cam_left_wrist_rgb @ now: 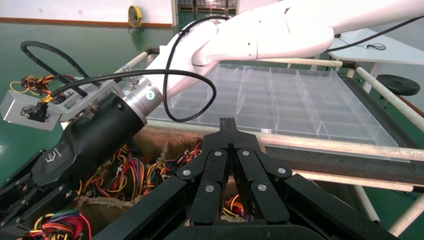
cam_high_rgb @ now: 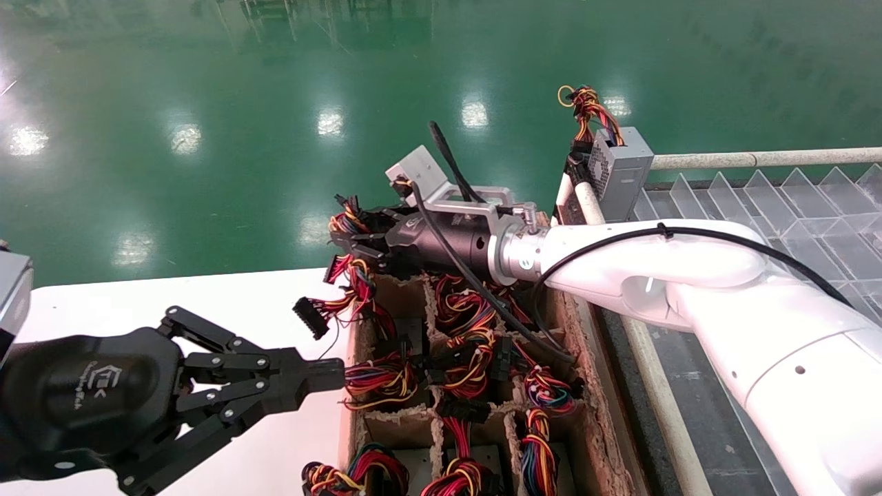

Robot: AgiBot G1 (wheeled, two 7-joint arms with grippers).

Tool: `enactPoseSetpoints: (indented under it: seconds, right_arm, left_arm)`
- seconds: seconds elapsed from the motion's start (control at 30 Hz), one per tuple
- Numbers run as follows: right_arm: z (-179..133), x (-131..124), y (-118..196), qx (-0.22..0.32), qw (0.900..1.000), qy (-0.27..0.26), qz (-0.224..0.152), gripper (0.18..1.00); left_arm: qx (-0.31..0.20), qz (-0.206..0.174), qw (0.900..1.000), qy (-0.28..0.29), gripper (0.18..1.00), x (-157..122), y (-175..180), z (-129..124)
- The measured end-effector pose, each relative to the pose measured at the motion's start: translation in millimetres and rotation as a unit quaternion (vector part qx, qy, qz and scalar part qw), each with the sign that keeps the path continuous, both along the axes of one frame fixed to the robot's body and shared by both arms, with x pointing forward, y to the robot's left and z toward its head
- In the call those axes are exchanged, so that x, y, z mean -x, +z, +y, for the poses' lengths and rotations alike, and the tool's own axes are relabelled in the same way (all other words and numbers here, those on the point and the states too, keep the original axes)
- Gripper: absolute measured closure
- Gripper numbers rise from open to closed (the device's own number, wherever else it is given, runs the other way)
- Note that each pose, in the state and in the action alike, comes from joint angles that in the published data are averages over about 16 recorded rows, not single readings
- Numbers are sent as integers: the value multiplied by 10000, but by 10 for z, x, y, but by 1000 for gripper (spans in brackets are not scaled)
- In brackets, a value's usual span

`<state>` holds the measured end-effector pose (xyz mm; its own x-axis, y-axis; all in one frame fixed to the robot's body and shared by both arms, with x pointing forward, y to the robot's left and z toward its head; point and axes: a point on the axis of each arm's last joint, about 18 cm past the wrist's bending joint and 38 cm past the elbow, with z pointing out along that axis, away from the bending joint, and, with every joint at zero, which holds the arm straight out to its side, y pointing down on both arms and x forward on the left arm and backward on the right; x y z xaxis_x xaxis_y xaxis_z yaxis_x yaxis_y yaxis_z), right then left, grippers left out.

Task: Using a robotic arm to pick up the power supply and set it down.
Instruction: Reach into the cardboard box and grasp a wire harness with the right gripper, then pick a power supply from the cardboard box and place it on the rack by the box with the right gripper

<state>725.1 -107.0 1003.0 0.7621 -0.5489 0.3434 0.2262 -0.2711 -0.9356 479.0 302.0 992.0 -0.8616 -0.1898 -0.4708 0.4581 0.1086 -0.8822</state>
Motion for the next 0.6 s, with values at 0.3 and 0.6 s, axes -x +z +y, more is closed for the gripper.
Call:
enactPoseSetpoints:
  seconds: [0.3, 0.6]
  right_arm:
    - [-34, -5, 62, -26, 10000, -11, -21, 767]
    - [-87, 8, 226, -64, 9998, 2, -178, 855]
  left_arm:
    - [0, 0, 10000, 0, 993, 0, 0, 0]
    - [0, 0, 10000, 0, 993, 0, 0, 0]
